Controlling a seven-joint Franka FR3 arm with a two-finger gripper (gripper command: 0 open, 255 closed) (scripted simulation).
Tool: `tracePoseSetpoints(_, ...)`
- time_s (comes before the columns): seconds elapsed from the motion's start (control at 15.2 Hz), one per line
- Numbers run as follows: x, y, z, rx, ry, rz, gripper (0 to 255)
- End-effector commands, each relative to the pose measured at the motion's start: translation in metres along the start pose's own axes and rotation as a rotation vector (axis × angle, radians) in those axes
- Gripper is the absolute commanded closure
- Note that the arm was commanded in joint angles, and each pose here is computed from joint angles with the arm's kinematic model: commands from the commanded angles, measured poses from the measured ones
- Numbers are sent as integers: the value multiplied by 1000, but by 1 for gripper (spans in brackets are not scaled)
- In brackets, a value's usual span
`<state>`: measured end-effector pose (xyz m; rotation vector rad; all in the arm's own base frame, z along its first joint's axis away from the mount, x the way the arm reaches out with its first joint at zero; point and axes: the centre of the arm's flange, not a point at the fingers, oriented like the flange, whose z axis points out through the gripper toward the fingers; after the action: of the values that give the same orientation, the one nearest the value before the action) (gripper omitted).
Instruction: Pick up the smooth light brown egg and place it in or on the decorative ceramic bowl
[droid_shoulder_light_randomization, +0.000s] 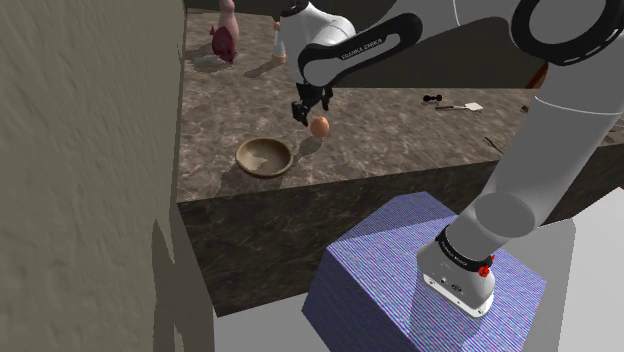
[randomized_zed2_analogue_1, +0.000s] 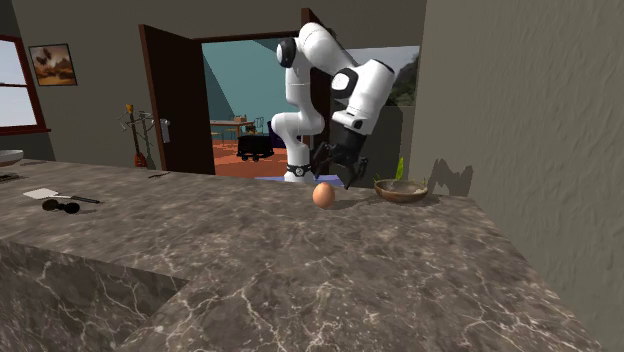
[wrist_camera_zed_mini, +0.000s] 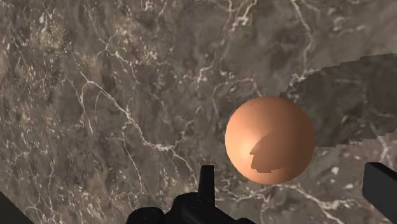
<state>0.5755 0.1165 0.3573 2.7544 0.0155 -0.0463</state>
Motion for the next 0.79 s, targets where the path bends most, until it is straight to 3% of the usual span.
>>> tracePoseSetpoints(0.0,4,1,10,-2,0,2,0)
tracePoseSetpoints(0.33,4,1,39,-2,0,2,0)
tracePoseSetpoints(0.73,4,1,39,-2,0,2,0)
